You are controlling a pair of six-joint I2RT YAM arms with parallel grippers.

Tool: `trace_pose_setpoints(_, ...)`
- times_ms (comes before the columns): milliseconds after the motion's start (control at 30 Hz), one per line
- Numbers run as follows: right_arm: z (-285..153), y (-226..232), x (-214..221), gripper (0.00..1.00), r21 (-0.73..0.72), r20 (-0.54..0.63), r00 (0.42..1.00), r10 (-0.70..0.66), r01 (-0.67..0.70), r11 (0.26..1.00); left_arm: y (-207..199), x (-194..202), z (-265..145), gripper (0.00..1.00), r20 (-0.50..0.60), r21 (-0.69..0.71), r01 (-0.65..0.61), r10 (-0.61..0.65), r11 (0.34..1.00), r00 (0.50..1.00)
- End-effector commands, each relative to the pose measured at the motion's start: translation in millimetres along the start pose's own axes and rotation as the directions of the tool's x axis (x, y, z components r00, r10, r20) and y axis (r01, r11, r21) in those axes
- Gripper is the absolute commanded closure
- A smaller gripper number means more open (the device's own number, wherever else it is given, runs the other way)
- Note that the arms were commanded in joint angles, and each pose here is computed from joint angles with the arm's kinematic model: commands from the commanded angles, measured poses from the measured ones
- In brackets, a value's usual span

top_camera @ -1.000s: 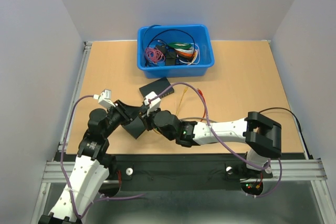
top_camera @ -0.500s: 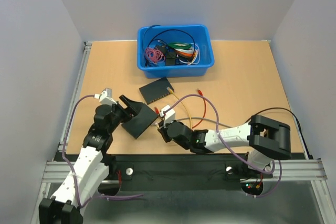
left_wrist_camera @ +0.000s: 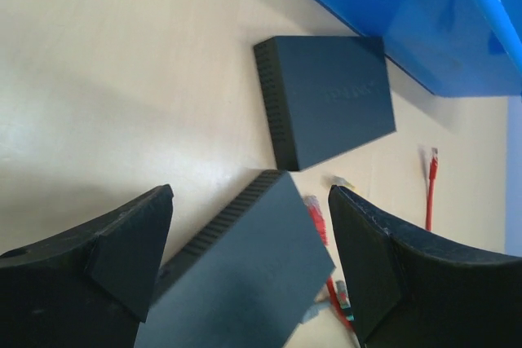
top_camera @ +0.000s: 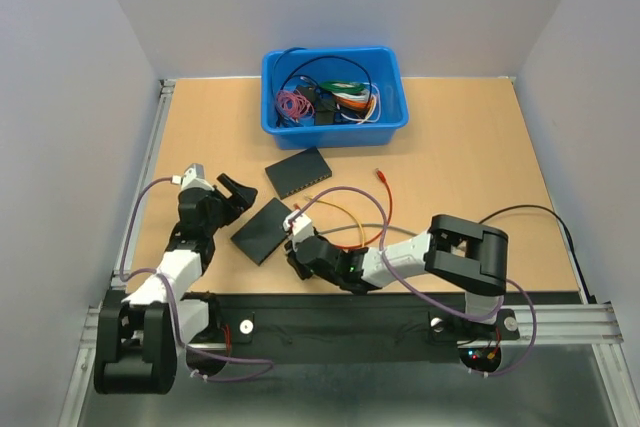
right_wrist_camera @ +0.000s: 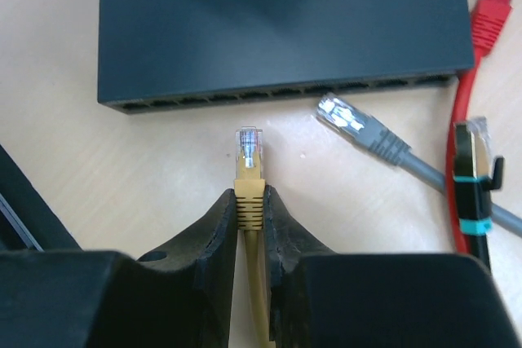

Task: Insert the plug into the switch port

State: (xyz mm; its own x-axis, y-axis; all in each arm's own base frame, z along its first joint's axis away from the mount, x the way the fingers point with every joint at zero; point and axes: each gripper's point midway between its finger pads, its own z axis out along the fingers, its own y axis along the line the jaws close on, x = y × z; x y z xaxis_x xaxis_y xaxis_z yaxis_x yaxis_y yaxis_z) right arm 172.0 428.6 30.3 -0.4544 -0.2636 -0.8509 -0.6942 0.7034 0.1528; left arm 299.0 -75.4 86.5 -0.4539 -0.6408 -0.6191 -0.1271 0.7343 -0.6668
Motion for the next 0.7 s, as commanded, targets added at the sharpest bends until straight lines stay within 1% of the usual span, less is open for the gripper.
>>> trace_pose_setpoints(0,11,19,-17,1.0,-0.04,0.042,0.999,0.025,-0.024,0.999,-6,-5,3,0.12,-0.013,0.128,0.014,-0.012,0.992,1.0)
trace_pose_setpoints(233,20,21,-18,0.99,-0.027,0.04,0.999,0.013,-0.012,1.0,-6,10,4,0.12,-0.077,0.163,0.072,-0.06,0.984,0.995)
trace_pose_setpoints(400,22,16,-18,0.99,0.018,0.021,1.0,0.014,-0.015,1.0,-7,16,2,0.12,-0.099,0.176,0.069,-0.052,0.982,0.994)
trace_pose_setpoints(667,14,8,-14,1.0,0.05,-0.008,1.0,0.024,-0.024,0.998,-6,18,4,0.12,-0.114,0.175,0.072,-0.052,0.982,0.992)
